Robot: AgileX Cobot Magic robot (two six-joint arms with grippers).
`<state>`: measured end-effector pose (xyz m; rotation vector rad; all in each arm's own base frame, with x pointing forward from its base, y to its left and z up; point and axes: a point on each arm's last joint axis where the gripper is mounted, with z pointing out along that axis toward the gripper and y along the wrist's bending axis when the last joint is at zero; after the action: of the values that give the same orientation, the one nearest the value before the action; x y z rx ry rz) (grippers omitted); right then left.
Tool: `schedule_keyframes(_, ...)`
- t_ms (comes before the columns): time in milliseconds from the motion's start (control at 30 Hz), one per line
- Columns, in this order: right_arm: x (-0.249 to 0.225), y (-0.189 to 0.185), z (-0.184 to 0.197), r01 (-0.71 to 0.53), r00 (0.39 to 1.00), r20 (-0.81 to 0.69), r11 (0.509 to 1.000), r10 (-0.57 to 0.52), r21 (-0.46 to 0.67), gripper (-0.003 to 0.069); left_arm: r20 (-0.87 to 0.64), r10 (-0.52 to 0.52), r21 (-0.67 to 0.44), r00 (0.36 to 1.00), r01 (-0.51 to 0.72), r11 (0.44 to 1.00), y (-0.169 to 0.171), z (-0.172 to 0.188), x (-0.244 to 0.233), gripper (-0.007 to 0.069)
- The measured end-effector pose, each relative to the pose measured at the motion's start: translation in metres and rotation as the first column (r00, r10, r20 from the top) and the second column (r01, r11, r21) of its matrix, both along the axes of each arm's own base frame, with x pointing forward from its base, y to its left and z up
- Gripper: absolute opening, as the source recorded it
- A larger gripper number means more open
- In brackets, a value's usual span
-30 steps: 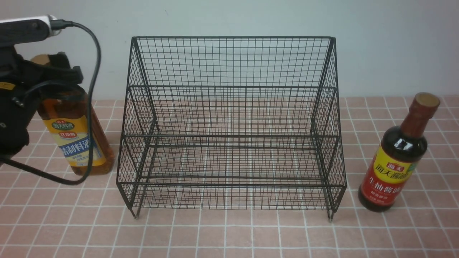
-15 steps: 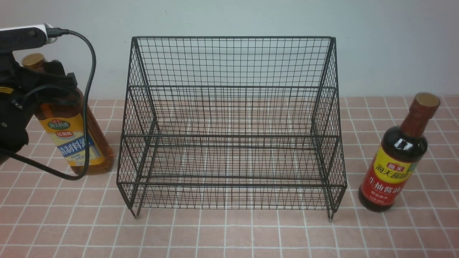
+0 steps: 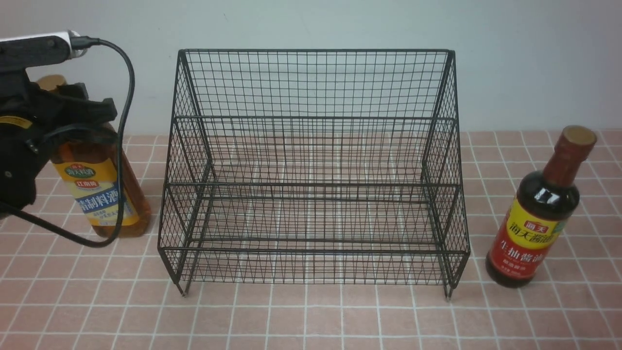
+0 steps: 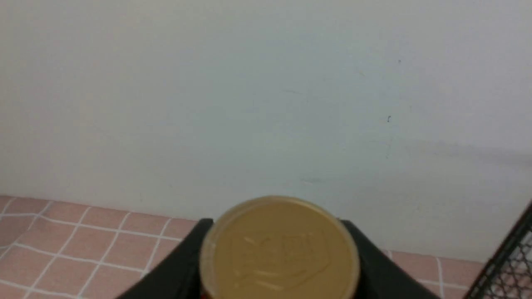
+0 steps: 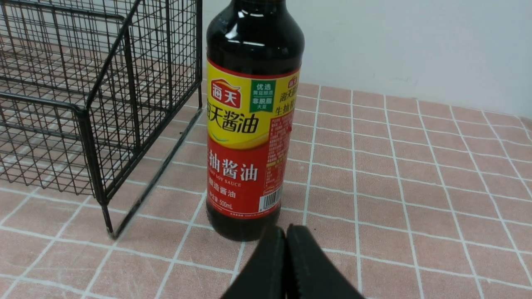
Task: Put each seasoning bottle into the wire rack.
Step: Use the left arm to grab the condiment bottle closest to it, then use the left arm to put the condiment bottle back on the shelf
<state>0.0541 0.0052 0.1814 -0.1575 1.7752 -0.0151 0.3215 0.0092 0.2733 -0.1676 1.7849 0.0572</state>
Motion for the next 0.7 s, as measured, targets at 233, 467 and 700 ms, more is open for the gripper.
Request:
schedule_keyframes(233, 0.0, 0.0, 0.0, 0.0, 1.0, 0.0, 1.0, 0.0, 0.0, -0.0014, -0.013, -0.092, -0.023, 0.996, 0.092, 0.996, -0.008, 0.045, -0.026, 0.0308)
schedule_keyframes(467, 0.0, 0.0, 0.0, 0.0, 1.0, 0.0, 1.0, 0.0, 0.0, -0.0014, 0.164, -0.155, 0.014, 0.974, 0.155, 0.988, -0.014, 0.132, -0.063, 0.0308)
schedule_keyframes(700, 0.0, 0.0, 0.0, 0.0, 1.0, 0.0, 1.0, 0.0, 0.0, -0.0014, 0.33, -0.172, 0.031, 0.928, 0.171, 0.985, -0.015, 0.196, -0.096, 0.0308)
